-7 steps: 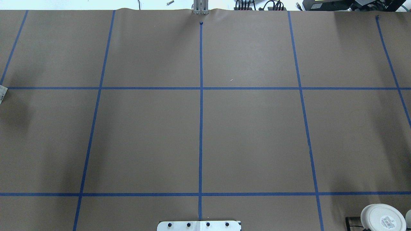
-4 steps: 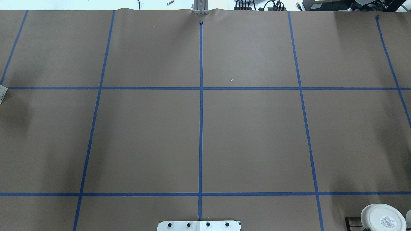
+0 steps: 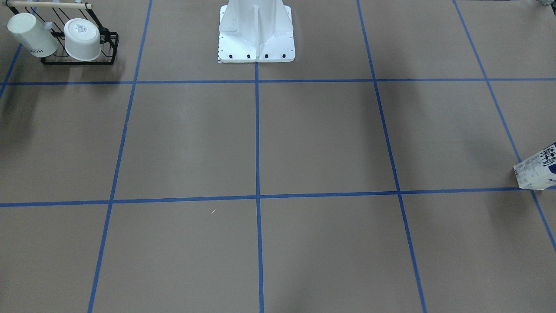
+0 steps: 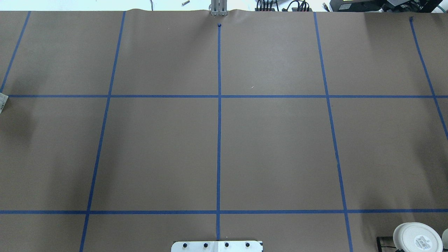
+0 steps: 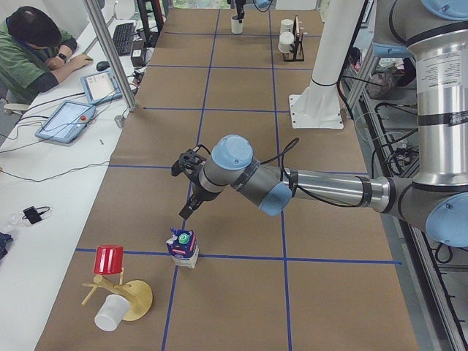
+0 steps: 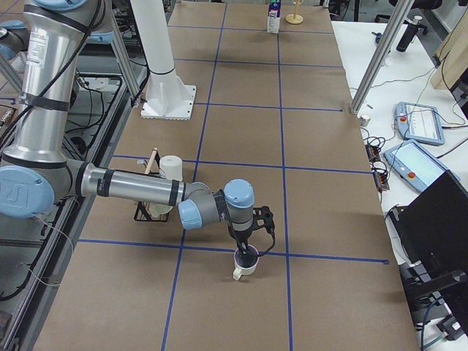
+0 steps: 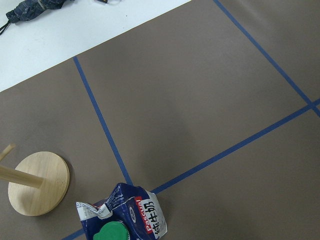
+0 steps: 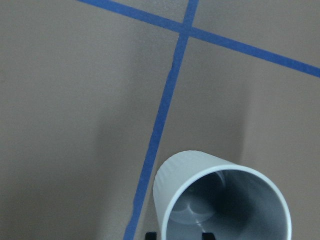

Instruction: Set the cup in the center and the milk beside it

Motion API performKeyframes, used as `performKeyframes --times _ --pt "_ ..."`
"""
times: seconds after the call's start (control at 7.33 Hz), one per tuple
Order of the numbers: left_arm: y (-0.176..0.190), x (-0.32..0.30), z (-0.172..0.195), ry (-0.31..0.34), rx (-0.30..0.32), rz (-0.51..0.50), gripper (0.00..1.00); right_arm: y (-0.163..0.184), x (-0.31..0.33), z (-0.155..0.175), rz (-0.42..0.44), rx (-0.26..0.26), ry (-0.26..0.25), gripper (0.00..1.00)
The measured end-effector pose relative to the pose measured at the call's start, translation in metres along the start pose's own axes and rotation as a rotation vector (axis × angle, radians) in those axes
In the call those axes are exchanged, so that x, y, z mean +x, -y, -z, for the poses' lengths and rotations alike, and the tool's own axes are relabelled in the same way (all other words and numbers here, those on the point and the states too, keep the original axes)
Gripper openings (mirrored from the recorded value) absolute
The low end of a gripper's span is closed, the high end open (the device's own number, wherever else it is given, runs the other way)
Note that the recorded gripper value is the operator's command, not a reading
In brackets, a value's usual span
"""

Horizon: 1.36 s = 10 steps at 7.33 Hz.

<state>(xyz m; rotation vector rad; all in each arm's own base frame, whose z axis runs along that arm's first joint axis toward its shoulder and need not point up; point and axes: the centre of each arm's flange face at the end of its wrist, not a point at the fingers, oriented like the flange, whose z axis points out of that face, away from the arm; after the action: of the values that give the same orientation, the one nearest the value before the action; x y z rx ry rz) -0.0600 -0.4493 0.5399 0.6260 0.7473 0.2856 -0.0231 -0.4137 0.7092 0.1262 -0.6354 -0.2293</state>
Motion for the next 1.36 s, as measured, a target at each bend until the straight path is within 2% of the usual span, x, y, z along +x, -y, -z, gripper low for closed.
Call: performKeyframes --times 0.41,0.68,0.95,1.36 --pt "0.000 -0.001 -0.001 0.000 -0.001 0.001 0.99 0.006 -0.004 -0.004 0.028 -0.004 -0.009 0.00" --pt "0.000 -0.001 -0.001 0.000 -0.001 0.001 1.00 0.036 -0.016 0.010 0.071 0.037 0.001 0.00" --pt "0.000 0.000 0.000 -0.003 -0.001 0.002 1.00 0.102 -0.044 0.041 0.093 0.078 0.017 0.00" --pt "-0.003 0.000 -0.001 -0.005 -0.005 0.004 1.00 0.208 -0.124 0.130 0.037 0.102 0.069 0.00"
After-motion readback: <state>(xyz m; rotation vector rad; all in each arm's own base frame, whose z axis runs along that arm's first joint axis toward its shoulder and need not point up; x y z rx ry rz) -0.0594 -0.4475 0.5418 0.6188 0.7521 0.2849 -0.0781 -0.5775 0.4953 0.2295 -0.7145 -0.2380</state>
